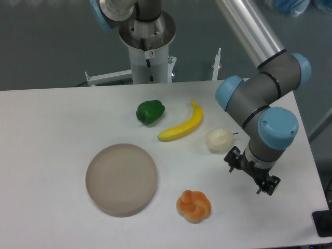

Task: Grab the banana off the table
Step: 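Move the gripper over the yellow banana and lower toward it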

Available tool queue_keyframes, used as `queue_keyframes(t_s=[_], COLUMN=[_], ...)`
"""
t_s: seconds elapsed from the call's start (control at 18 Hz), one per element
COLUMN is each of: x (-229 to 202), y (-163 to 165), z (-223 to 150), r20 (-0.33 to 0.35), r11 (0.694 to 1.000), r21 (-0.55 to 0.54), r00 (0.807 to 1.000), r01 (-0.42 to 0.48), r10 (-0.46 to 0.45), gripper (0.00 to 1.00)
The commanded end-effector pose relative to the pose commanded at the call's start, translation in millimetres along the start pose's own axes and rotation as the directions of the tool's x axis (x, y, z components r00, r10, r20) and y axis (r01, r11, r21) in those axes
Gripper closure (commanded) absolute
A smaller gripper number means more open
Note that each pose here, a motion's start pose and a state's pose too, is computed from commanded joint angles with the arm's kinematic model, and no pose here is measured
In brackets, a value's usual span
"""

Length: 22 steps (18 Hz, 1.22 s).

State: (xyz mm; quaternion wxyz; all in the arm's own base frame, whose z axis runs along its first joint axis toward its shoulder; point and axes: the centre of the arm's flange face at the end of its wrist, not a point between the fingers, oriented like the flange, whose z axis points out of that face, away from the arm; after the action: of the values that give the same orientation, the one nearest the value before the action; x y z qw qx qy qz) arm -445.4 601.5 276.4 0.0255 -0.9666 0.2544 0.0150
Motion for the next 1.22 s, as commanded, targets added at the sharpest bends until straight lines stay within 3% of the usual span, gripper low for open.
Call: queue_keyframes(t_s=[0.44,0.72,0.89,1.06,1.22], x=[17.5,110.1,147.4,179.6,221.2], y=[-20.4,-74.2,-100.4,-91.7,-71.5], z=[10.5,29.4,40.6,33.9,42.6], r20=[-0.023,-0.109,-0.126,-0.136,-0.190], r11=[0.999,0.992,0.981,0.978,0.971], r21=[-0.018,-0.051,-0.117,-0.116,-0.125], r00=[0.999,0.988,0.982,0.978,0.965], r01=[-0.029,-0.114,-0.157,-0.173,-0.206], r10=[0.028,0.108,0.142,0.156,0.180], gripper=[0.00,0.00,0.00,0.00,0.00])
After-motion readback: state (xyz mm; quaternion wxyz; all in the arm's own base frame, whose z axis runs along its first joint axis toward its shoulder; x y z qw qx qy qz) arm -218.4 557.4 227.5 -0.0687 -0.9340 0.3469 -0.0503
